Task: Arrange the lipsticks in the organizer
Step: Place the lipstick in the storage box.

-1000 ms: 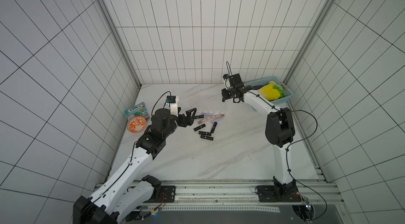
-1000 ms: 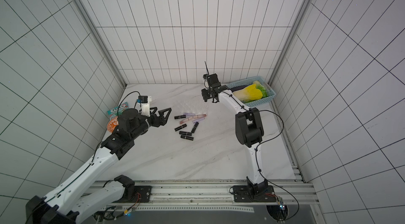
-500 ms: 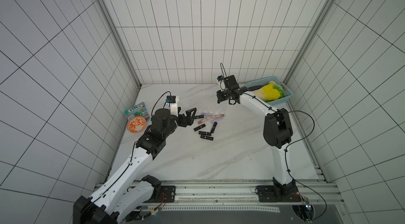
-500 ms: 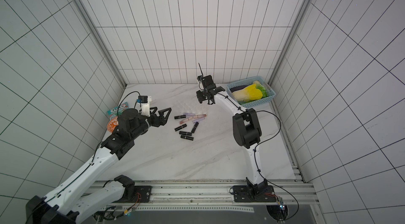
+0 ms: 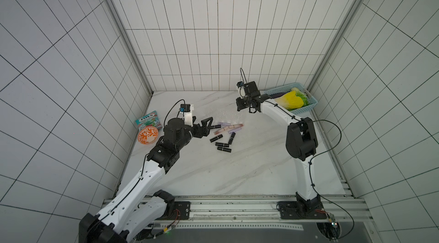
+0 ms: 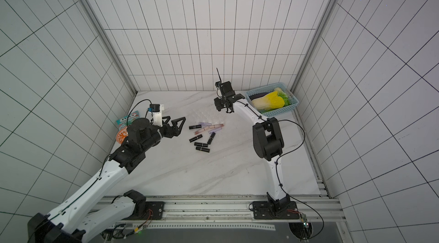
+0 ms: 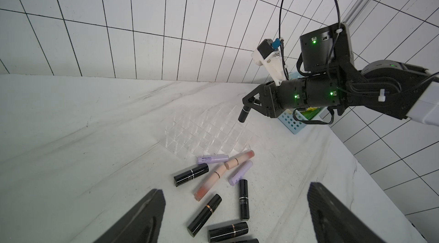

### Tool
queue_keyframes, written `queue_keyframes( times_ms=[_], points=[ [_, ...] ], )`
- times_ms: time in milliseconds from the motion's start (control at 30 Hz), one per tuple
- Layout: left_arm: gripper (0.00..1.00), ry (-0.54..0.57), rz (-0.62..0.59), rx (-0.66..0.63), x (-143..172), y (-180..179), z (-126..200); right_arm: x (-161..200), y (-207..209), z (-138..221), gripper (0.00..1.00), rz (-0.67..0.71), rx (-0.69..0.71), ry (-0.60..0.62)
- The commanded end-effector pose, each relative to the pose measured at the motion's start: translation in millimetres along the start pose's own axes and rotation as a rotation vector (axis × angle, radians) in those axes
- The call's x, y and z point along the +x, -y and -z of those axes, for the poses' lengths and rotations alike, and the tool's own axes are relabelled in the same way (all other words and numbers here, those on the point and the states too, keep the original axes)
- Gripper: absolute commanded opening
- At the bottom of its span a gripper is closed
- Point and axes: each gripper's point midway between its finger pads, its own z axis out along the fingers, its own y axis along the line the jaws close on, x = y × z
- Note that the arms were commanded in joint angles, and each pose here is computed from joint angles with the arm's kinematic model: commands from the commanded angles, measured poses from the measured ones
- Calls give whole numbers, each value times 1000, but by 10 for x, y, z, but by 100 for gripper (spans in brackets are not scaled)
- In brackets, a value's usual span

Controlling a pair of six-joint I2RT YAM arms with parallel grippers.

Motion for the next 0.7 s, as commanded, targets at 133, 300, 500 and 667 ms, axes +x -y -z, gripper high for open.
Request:
queue_keyframes(
  times_ms=[133,300,500,667],
  points=[
    [92,23,1,2,-35,-8,31,94,90,16,19,-4,21,-9],
    [92,21,1,3,-27,-6,30,129,86,22,19,-4,19,-14],
    [92,30,1,4,-50,0,46,171,93,42,19,-4,22,-16],
    [92,29,2,3,-45,-5,44,187,99,62,19,-6,24,-9]
  ],
)
